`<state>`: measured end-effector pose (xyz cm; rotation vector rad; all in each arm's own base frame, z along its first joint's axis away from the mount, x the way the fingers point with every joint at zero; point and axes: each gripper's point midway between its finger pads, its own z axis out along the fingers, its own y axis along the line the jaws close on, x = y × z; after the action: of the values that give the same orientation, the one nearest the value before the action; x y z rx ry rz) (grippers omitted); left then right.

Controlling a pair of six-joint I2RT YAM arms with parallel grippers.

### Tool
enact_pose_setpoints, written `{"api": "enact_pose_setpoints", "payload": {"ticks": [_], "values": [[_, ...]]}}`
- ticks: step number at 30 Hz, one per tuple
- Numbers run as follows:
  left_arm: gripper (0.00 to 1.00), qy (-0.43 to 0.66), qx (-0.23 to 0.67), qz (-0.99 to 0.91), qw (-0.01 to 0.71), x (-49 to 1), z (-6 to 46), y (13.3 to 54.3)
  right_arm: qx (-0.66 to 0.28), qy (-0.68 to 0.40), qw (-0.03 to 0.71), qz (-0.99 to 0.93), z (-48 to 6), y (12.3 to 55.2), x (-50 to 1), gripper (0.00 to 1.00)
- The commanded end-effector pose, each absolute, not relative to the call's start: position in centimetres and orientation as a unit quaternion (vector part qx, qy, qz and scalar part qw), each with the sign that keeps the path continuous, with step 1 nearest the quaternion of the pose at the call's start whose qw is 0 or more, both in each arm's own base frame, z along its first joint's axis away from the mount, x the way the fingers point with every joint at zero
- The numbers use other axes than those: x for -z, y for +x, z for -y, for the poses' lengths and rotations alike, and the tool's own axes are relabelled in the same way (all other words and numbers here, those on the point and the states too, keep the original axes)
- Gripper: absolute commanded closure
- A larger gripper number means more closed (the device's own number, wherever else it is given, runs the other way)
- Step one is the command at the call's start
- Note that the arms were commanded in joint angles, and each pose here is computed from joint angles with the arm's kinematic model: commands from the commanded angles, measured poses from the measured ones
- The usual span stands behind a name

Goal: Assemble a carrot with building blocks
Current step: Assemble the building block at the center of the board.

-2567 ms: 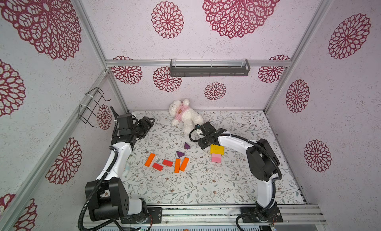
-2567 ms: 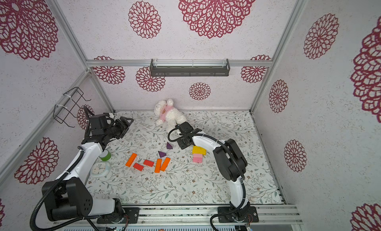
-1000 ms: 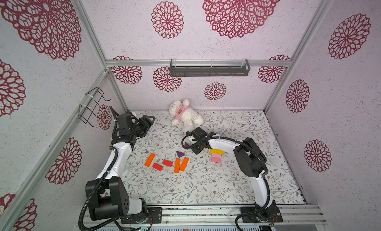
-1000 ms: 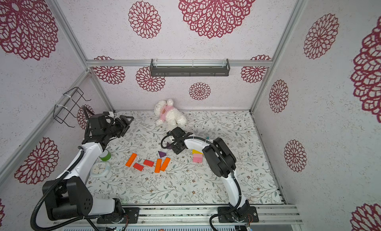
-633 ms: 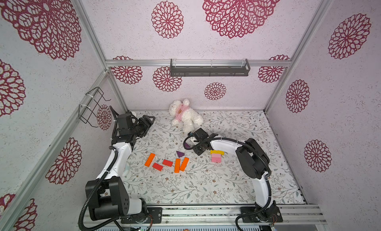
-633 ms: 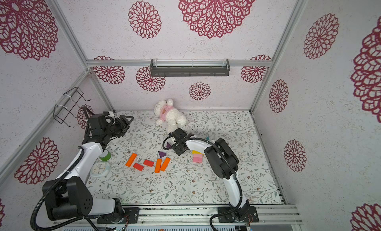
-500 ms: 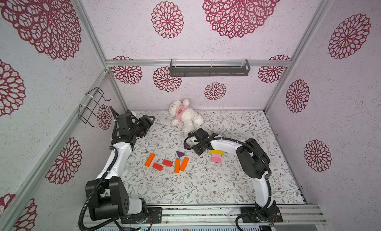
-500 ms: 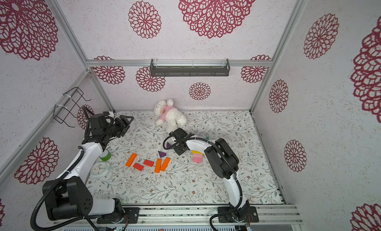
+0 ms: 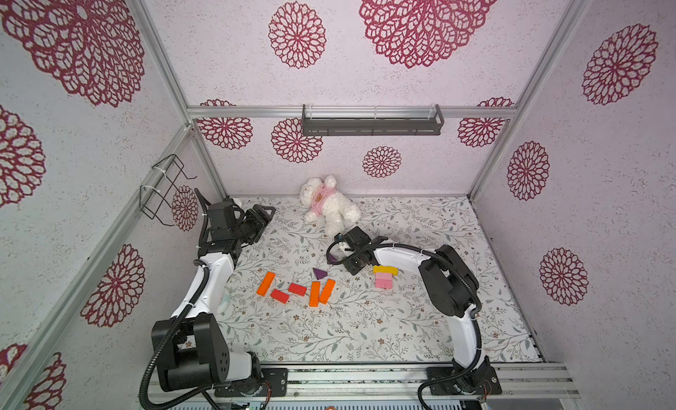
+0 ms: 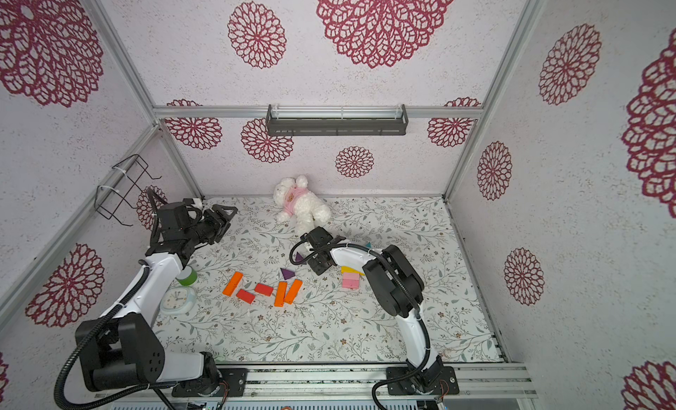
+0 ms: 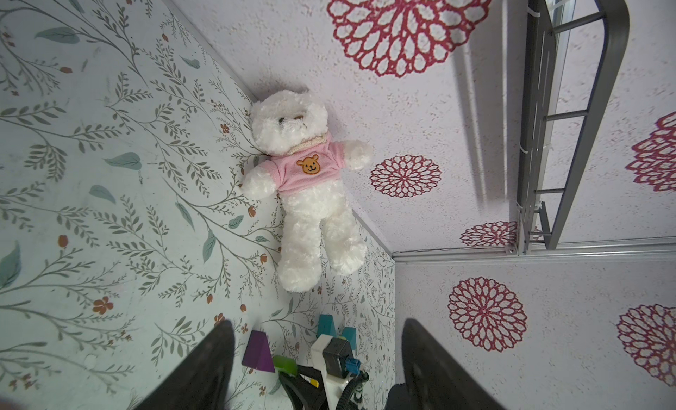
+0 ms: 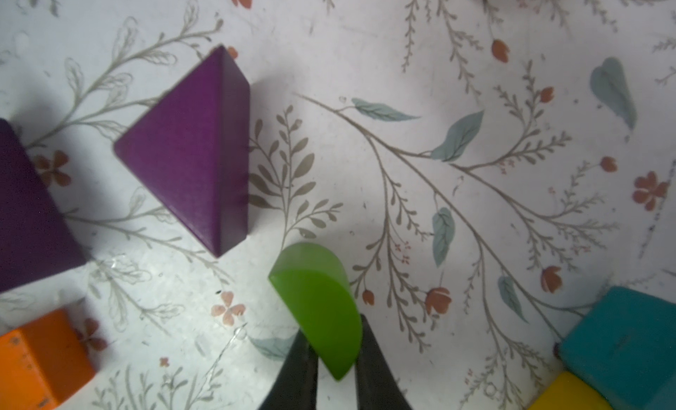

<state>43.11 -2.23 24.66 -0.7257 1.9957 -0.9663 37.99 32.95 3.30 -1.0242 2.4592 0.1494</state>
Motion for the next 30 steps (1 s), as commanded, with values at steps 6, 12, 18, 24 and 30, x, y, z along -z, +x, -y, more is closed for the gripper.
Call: {"api": "enact_pose_setpoints", "payload": {"ticks": [6, 12, 18, 24, 30], "values": [[0.26, -0.285, 0.386, -0.781, 0.399, -24.9, 2.0, 43.2, -0.062, -0.386, 0.254, -0.885, -34.4, 39.0, -4.8, 0.81], [0.26, -0.284, 0.386, -0.782, 0.399, -24.9, 2.0, 43.2, -0.064, -0.394, 0.247, -0.883, -34.5, 38.4, -4.3, 0.81], [0.26, -0.284, 0.387, -0.781, 0.398, -24.9, 2.0, 43.2, -0.063, -0.392, 0.254, -0.882, -33.8, 37.8, -5.9, 0.8], [0.26, -0.285, 0.387, -0.782, 0.398, -24.8, 2.0, 43.2, -0.1, -0.369, 0.281, -0.88, -34.7, 37.8, -9.1, 0.76], [0.26, -0.285, 0.388, -0.781, 0.398, -25.0, 2.0, 43.2, -0.116, -0.303, 0.296, -0.898, -35.1, 39.9, -10.8, 0.71]]}}
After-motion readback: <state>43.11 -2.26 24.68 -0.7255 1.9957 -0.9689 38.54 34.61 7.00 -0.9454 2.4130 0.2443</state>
